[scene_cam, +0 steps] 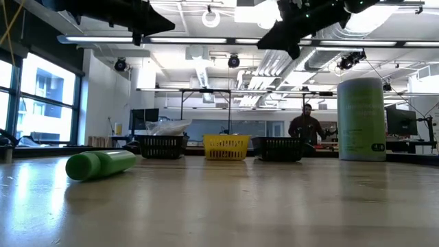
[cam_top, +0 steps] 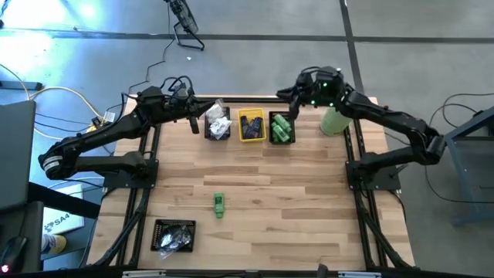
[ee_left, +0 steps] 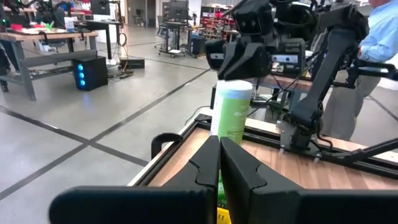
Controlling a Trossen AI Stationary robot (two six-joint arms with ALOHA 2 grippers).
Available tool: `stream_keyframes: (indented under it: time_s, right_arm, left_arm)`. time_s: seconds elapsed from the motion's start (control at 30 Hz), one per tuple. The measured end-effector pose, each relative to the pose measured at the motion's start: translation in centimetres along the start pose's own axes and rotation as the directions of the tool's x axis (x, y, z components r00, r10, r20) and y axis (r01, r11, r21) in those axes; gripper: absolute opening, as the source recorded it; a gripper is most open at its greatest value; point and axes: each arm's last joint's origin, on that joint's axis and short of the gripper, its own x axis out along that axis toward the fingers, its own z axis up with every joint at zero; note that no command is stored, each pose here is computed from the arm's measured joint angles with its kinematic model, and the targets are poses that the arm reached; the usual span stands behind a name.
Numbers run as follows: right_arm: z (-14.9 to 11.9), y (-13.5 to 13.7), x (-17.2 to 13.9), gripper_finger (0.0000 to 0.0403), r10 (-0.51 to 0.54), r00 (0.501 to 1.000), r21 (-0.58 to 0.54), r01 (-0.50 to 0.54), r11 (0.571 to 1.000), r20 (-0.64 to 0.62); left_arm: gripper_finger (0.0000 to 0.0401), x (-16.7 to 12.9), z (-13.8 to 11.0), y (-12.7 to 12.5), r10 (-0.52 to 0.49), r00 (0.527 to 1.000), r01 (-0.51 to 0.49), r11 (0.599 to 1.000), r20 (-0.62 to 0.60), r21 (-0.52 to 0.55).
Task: Pick & Place Travel size toiletries
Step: Put the green shampoo bottle into the top right black bin
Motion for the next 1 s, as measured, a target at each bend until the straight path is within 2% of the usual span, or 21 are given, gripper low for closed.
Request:
stream_keyframes:
  time_s: [0.17, 0.4, 0.6, 0.73, 0.83, 1.0]
  right_arm:
    - [1.0, -1.0, -0.5, 0.0007, 0.091, 0.992, -0.041, -0.088, 0.995, 0.082]
    - [1.9, -2.0, -1.0, 0.0003, 0.084, 0.983, -0.113, -0.065, 0.991, 0.164]
    - [2.4, -3.1, -1.5, 0.0003, 0.051, 0.975, -0.126, -0.024, 0.992, 0.216]
    - [2.5, -3.9, -1.9, 0.0003, 0.023, 0.973, -0.127, 0.007, 0.992, 0.229]
    - [2.8, -4.4, -2.1, 0.0003, 0.004, 0.966, -0.136, 0.033, 0.990, 0.260]
    - [3.5, -4.8, -2.6, 0.0003, -0.005, 0.944, -0.192, 0.072, 0.979, 0.330]
  left_arm:
    - [0.0012, 0.0, 0.0, 0.0, 0.000, 1.000, 0.000, 0.997, 0.000, -0.077]
    - [0.0012, 0.0, -0.1, -0.1, -0.033, 0.999, 0.029, 0.981, -0.015, -0.192]
    - [0.0002, 0.4, -1.1, -1.8, -0.037, 0.994, 0.003, 0.949, -0.102, -0.316]
    - [0.0001, 0.4, -1.5, -3.6, -0.005, 0.975, -0.085, 0.916, -0.223, -0.392]
    - [0.0001, 0.5, -1.6, -5.2, 0.025, 0.942, -0.174, 0.889, -0.335, -0.424]
    - [0.0000, 0.7, -1.6, -7.4, 0.055, 0.889, -0.295, 0.829, -0.454, -0.476]
